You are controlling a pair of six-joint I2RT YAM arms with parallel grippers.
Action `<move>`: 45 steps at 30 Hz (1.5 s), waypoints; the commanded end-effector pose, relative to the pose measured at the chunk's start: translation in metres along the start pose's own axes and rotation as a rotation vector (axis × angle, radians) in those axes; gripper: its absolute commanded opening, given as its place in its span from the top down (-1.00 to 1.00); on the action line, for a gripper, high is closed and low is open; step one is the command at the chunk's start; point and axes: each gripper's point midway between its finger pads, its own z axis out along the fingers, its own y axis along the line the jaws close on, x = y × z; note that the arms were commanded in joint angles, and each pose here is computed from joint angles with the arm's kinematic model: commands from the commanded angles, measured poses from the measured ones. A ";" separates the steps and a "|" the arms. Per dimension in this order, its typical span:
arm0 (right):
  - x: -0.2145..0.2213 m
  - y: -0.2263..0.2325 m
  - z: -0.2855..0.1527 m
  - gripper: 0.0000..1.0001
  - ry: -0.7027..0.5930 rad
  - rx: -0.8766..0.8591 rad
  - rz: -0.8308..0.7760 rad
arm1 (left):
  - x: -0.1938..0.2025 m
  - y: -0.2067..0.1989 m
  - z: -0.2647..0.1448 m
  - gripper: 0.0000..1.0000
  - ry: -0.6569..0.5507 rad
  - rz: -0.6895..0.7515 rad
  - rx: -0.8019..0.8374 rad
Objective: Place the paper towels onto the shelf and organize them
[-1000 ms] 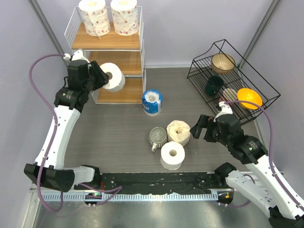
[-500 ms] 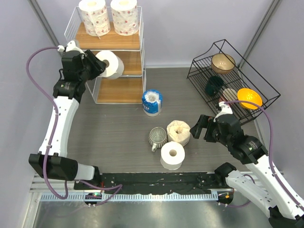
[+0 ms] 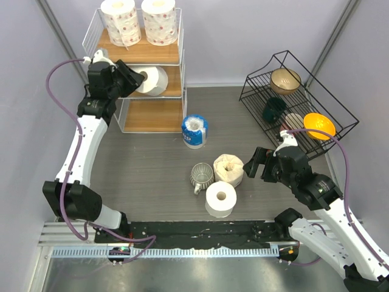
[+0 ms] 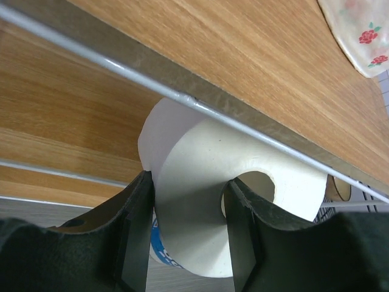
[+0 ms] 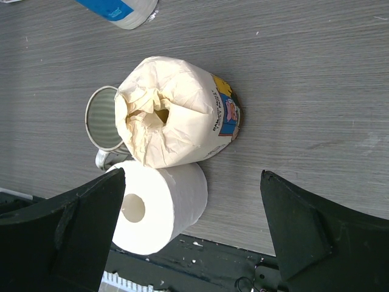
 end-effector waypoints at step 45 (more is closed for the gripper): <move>-0.004 0.006 0.001 -0.96 -0.008 -0.024 -0.012 | 0.224 -0.027 -0.143 -0.64 0.389 0.126 0.367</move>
